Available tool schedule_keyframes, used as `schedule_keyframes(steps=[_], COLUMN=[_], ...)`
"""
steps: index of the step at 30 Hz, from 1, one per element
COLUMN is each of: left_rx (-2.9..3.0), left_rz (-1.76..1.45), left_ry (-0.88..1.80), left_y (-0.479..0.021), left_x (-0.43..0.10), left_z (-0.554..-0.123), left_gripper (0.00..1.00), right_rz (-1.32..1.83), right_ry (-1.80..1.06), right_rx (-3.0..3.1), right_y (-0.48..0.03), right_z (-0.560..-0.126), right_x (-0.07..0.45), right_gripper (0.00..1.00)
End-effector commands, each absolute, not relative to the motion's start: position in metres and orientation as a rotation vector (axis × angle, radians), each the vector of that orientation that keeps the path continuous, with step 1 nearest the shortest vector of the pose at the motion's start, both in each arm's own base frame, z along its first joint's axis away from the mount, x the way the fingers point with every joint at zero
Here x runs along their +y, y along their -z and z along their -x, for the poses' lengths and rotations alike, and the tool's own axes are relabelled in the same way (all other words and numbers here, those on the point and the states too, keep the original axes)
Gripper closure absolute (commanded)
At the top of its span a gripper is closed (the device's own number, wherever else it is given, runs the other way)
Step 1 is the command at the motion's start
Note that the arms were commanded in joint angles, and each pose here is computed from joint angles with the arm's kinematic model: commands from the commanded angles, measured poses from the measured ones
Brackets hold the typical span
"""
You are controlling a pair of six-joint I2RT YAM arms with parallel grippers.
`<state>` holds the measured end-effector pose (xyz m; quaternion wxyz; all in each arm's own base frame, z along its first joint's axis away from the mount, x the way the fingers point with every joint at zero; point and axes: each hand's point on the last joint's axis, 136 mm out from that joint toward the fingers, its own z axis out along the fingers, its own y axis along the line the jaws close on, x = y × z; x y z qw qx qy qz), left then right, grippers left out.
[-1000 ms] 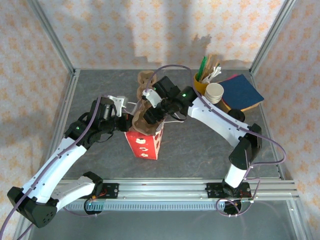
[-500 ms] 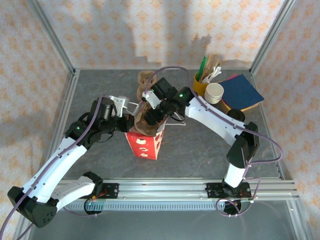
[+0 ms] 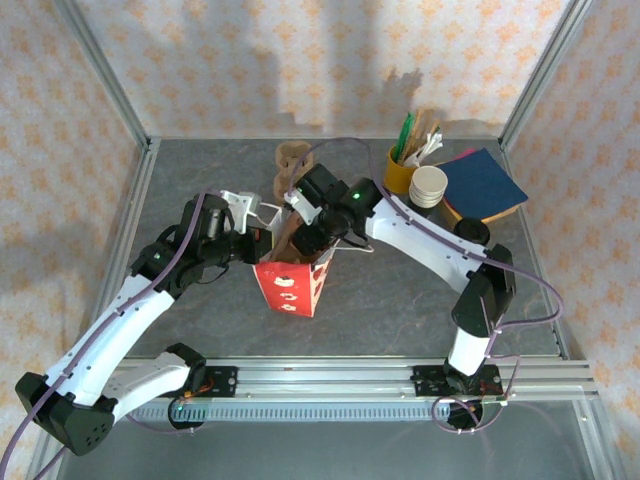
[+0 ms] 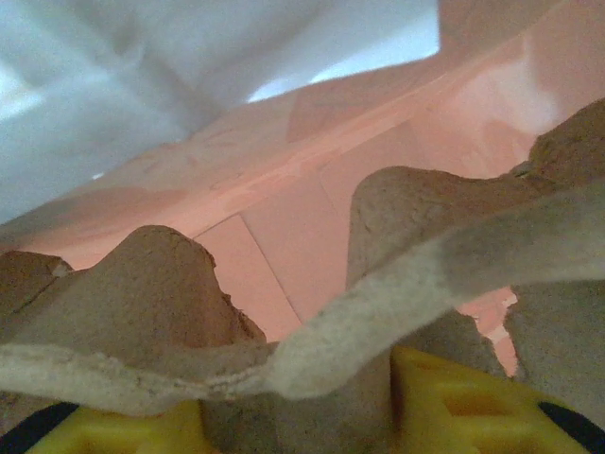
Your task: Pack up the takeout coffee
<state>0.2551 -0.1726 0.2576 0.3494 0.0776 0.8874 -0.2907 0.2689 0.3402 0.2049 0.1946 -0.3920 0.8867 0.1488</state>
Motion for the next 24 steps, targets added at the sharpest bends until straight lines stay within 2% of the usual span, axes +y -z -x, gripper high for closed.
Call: schedule_keyframes(steps=[1,10,24], left_rx=[2.270,2.309,2.307], left_rz=[-0.178,-0.056,-0.064], left_ry=[0.765,0.652,0.700], left_y=[-0.261,-0.246,-0.241], left_x=[-0.174,-0.156,-0.161], left_z=[-0.258,-0.266,-0.263], left_gripper=[1.00,1.00,1.00], right_rz=[1.135,1.181,1.286], right_ry=[-0.298,-0.278,-0.219], right_rx=[2.559,2.575,2.597], right_y=[-0.179,-0.163,-0.138], right_z=[-0.266,-0.263,-0.264], right_x=[0.329,0.335,0.341], right_gripper=[0.56,0.56,0.55])
